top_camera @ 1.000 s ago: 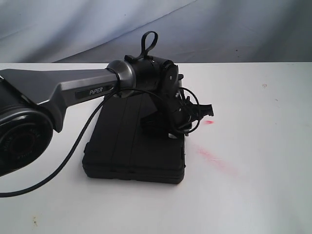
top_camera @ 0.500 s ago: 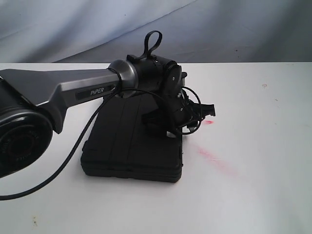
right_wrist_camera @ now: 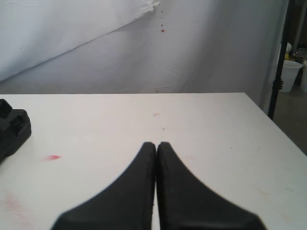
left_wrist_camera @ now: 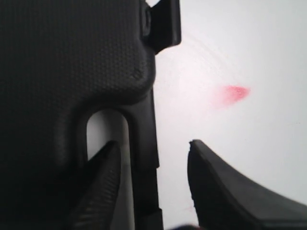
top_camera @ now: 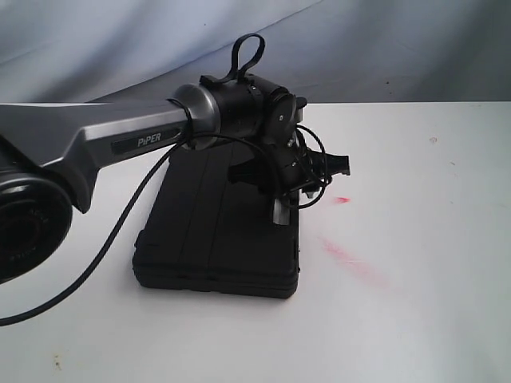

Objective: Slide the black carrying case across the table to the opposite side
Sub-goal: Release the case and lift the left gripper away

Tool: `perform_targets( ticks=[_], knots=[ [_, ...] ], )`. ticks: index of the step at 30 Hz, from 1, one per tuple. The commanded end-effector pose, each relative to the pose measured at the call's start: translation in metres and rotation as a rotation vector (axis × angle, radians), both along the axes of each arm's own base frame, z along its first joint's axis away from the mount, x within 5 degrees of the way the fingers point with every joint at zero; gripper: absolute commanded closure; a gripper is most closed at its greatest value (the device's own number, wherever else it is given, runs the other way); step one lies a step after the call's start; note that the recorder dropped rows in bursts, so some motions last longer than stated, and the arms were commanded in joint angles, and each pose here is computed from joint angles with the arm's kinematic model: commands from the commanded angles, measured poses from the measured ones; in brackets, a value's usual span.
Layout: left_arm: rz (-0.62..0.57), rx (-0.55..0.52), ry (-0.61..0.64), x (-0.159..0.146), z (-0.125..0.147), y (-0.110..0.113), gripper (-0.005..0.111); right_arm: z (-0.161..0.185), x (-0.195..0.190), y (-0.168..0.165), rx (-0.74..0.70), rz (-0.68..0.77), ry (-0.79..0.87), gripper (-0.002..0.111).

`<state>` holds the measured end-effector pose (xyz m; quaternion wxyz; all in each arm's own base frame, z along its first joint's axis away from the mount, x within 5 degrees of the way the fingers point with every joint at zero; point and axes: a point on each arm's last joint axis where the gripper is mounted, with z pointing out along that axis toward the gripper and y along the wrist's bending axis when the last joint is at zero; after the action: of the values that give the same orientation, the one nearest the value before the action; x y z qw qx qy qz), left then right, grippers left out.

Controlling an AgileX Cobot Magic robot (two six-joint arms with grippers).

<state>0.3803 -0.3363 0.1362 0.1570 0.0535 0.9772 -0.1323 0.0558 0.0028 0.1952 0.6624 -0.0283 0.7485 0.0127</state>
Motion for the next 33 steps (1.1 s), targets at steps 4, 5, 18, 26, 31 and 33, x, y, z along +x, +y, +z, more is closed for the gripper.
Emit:
perform_targets(
  ticks=[4,5,18,26,31,33],
  knots=[
    [-0.022,0.061,-0.059,0.001,0.025,0.008,0.067,-0.001,0.000,0.000,0.009,-0.006,0.004,0.108],
    [-0.017,0.064,-0.080,0.001,0.032,0.010,0.070,-0.001,0.000,0.000,0.009,-0.006,0.004,0.108],
    [-0.165,0.222,-0.396,0.003,0.117,0.034,0.107,-0.001,0.000,0.000,0.009,-0.006,0.004,0.108],
    [-0.184,0.174,-0.546,0.004,0.147,0.034,0.107,-0.001,0.000,0.000,0.009,-0.006,0.004,0.108],
    [-0.192,0.096,-0.611,0.004,0.159,0.030,0.107,-0.001,0.000,0.000,0.009,-0.006,0.004,0.108],
    [-0.193,0.074,-0.634,0.003,0.164,0.029,0.107,-0.001,0.000,0.000,0.009,-0.006,0.004,0.108]
  ],
)
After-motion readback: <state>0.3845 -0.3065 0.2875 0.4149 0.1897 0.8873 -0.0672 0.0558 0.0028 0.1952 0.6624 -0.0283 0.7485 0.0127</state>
